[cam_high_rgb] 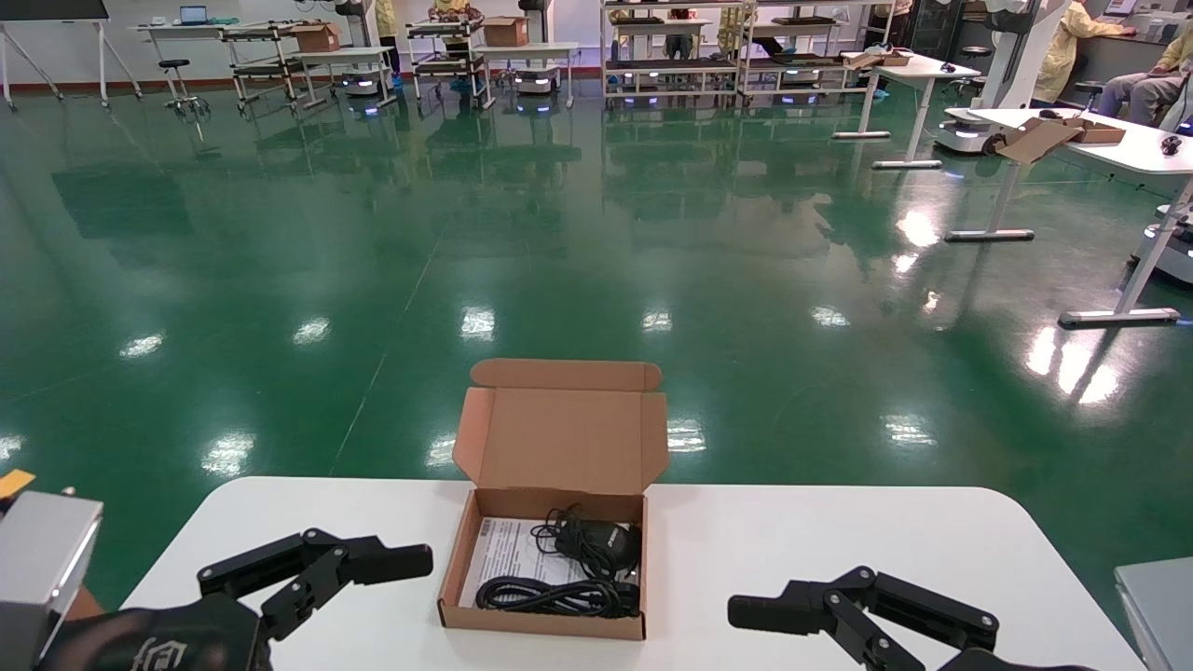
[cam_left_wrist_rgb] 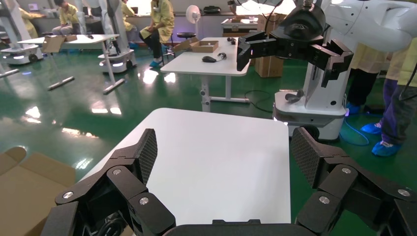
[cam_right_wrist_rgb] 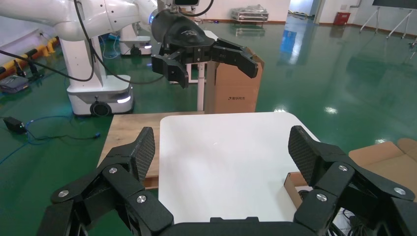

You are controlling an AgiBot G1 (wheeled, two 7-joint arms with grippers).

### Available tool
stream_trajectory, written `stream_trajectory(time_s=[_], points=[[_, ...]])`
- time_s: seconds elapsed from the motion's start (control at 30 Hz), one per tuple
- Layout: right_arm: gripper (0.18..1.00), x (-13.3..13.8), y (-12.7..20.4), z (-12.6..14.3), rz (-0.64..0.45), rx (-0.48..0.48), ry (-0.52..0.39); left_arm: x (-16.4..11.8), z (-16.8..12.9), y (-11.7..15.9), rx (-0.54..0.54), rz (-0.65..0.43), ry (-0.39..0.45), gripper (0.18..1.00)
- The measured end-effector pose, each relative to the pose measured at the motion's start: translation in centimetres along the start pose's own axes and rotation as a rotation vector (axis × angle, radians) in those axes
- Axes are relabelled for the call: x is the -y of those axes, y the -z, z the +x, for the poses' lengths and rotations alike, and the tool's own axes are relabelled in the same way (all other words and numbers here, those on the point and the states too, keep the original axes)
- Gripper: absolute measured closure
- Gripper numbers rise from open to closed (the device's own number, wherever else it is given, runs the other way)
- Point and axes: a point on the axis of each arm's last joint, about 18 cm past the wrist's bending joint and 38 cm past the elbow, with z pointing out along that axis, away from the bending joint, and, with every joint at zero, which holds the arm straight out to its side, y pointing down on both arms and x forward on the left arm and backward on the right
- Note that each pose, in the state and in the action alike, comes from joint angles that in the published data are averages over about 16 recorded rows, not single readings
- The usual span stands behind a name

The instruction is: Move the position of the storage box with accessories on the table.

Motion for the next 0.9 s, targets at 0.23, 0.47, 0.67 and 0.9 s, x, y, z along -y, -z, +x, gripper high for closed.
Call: stream_trajectory(time_s=[0.23,0.47,0.67,0.9], points=[[0.179,0.0,0.0,0.0,0.000,0.000,0.000,0.0,0.0,0.0,0.000,0.000,0.000,0.184],[0.179,0.0,0.0,0.1,-0.016,0.001,0.011,0.0,0.0,0.0,0.000,0.000,0.000,0.184],[0.179,0.4,-0.3,1.1,-0.067,-0.002,0.021,0.0,0.0,0.0,0.000,0.000,0.000,0.184],[0.179,1.9,-1.1,4.8,-0.165,-0.031,0.022,0.0,0.0,0.0,0.000,0.000,0.000,0.184]])
